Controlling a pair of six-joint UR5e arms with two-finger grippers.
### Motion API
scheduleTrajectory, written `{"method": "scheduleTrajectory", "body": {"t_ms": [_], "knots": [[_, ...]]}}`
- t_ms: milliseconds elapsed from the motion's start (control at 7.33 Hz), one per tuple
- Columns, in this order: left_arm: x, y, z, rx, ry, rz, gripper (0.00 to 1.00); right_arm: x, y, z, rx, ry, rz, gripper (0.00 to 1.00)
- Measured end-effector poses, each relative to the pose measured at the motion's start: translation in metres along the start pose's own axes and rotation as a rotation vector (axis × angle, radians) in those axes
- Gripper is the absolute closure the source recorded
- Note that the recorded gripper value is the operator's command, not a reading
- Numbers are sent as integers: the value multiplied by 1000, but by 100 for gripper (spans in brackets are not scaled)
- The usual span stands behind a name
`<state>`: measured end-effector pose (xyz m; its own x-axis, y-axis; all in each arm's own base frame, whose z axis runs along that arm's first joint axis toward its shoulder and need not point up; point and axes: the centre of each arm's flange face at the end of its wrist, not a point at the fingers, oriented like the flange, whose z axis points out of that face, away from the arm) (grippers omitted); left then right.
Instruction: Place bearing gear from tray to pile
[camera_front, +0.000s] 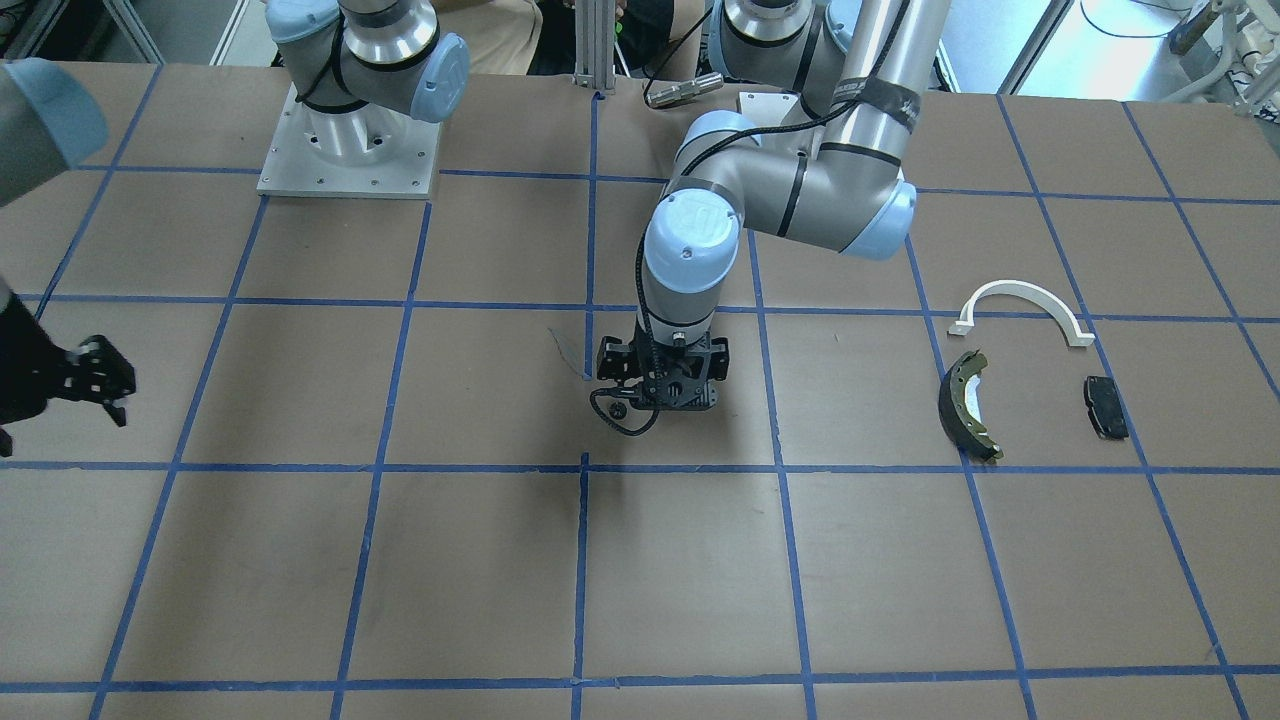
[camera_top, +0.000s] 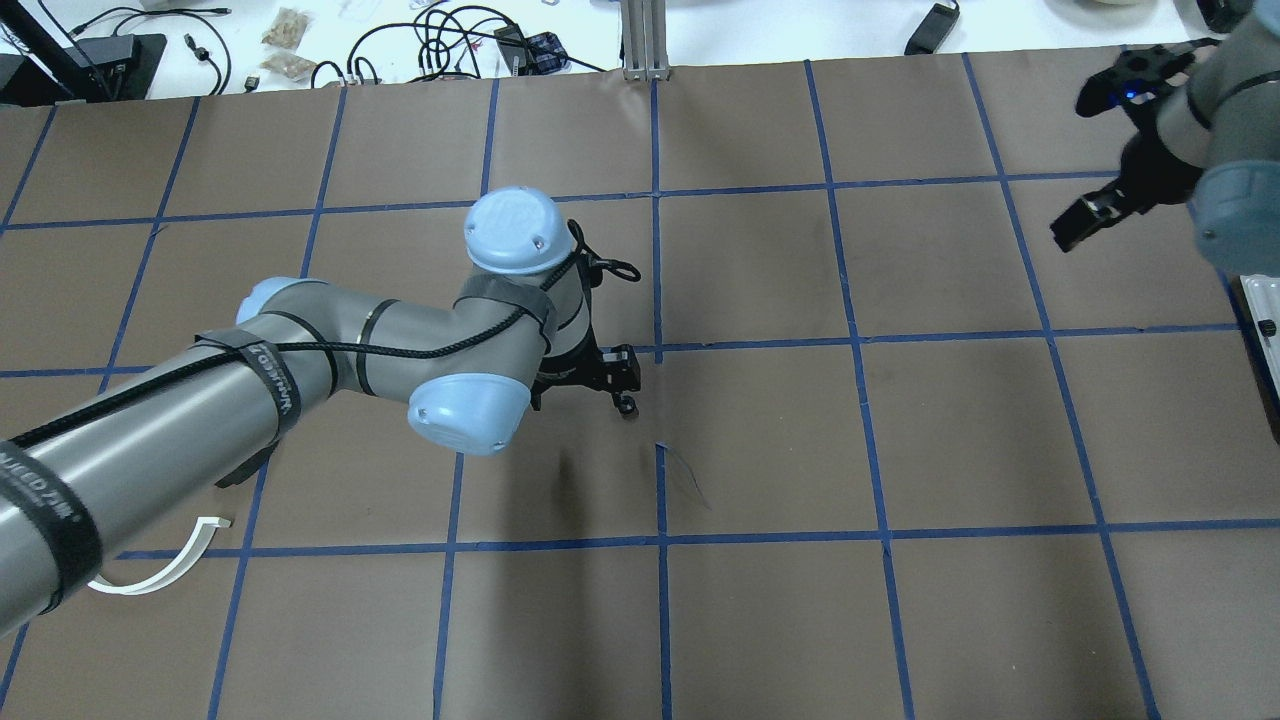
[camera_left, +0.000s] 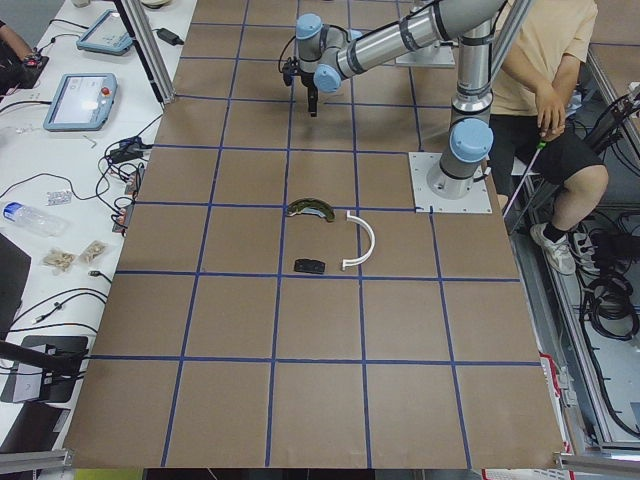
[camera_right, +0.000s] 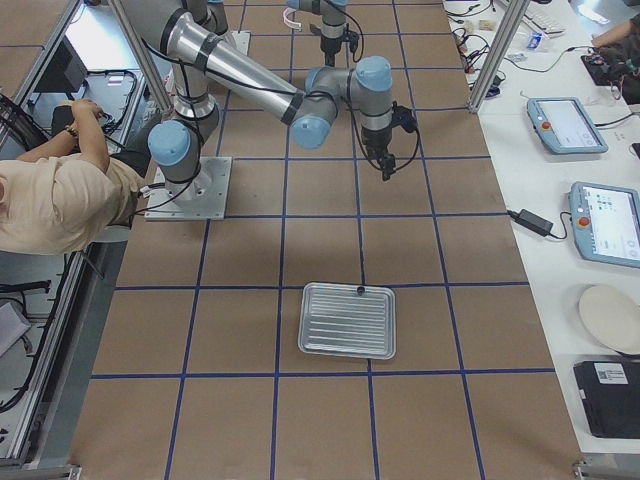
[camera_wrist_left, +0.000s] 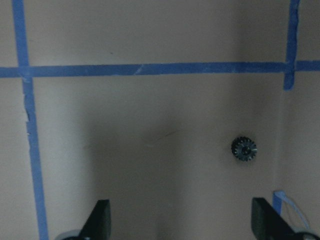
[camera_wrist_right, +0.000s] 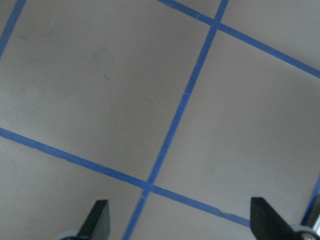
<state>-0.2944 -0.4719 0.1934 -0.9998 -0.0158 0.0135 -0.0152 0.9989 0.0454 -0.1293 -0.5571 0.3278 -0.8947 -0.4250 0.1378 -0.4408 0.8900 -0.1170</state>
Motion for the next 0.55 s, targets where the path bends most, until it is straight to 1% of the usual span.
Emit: {"method": "scheduleTrajectory", "body": {"t_ms": [136,273,409,545], "knots": [[15,1,18,13,0,-8,0,45,36,14,-11,-13,-84,0],[23,0,25,30,4,-11,0,84,73,35,-17,-38,-170,0],[28,-1,28,50,10,-14,0,116,106,59,-7,-61,-252,0],[30,-2,29,68,15,-14,0,140,125,82,6,-59,-340,0]]}}
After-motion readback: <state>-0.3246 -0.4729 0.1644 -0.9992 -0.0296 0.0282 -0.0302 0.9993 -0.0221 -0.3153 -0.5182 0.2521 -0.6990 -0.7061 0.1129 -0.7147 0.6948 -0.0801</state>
